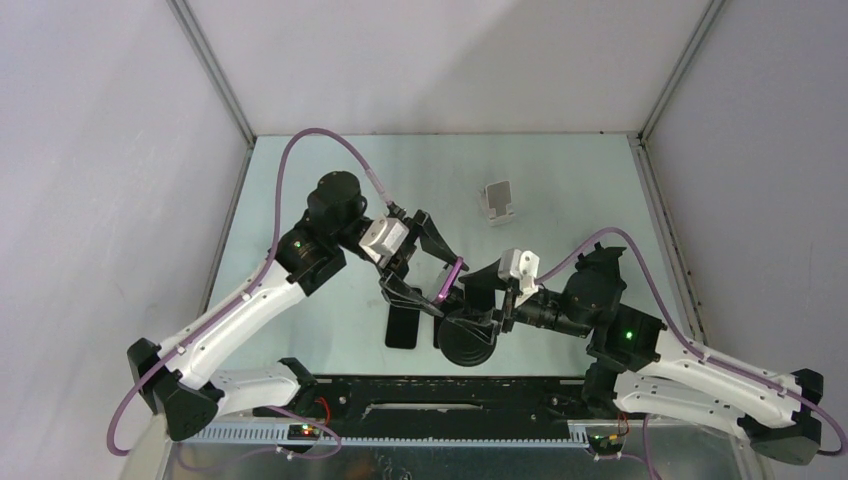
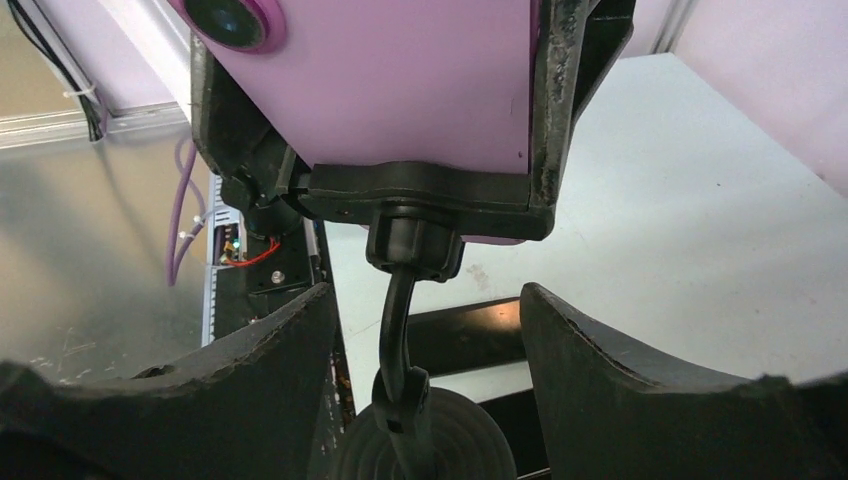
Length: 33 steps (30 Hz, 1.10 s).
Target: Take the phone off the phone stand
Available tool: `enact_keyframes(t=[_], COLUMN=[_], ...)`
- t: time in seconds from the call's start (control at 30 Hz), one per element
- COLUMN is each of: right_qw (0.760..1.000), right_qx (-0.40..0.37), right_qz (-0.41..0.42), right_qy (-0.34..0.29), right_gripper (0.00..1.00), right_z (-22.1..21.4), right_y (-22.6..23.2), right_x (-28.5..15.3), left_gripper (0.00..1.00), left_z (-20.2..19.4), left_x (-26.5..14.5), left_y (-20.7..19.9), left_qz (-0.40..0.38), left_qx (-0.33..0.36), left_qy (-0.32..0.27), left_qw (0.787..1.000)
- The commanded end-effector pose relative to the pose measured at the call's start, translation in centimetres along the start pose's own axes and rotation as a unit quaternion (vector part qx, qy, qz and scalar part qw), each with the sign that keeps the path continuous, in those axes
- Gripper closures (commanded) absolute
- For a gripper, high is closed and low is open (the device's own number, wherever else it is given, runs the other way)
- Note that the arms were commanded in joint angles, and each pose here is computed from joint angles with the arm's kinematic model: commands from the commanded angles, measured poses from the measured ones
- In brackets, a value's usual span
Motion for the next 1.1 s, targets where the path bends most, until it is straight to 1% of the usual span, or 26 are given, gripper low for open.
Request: enact_keyframes(t=[0.0, 0.17, 0.4, 0.6, 0.77, 0.93, 1.07], right_qw=[0.999, 0.999, 0.999, 0.999, 0.999, 0.999, 0.998], right_qx=[-0.001, -0.001, -0.003, -0.001, -0.001, -0.001, -0.002], right_qz=[-0.021, -0.034, -0.011, -0.019, -0.027, -0.035, -0.035], right_qy=[-0.038, -0.042, -0.043, -0.033, -0.034, -0.041, -0.044], right_gripper=[0.3, 0.33, 0.36, 0.43, 0.47, 0.58, 0.59], right_z=[1.8, 1.9, 2.0, 1.3, 1.3, 1.6, 1.7], right_y=[-0.5, -1.0, -0.3, -0.7, -1.0, -1.3, -1.3], right_x=[0.5, 0.7, 1.0, 1.6, 2.0, 2.0, 2.0], left_gripper=[1.0, 1.0, 1.0, 1.0, 1.0, 1.0, 1.0], left_z=[2.5, 2.0, 1.5, 1.6, 1.6, 1.4, 1.2], left_x=[0.0, 0.2, 0.3, 0.5, 0.5, 0.7, 0.8], left_y=[0.5, 1.0, 1.7, 2.1, 2.3, 2.2, 2.3], left_qz=[0.016, 0.018, 0.025, 0.027, 0.03, 0.027, 0.026], left_qx=[0.063, 0.051, 0.04, 0.035, 0.033, 0.03, 0.025], left_qy=[-0.012, -0.01, -0.008, -0.011, -0.012, -0.013, -0.012], left_qw=[0.998, 0.998, 0.999, 0.999, 0.999, 0.999, 0.999])
Point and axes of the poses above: each gripper's point midway between its finger pads, its own x axis out along the fingers, its own y axis along the line the jaws close on, z = x × y, the point moved 1 cm from there along -x, back along the fingers, and after that the axes turned 2 degrees about x, right-handed, at the moved point
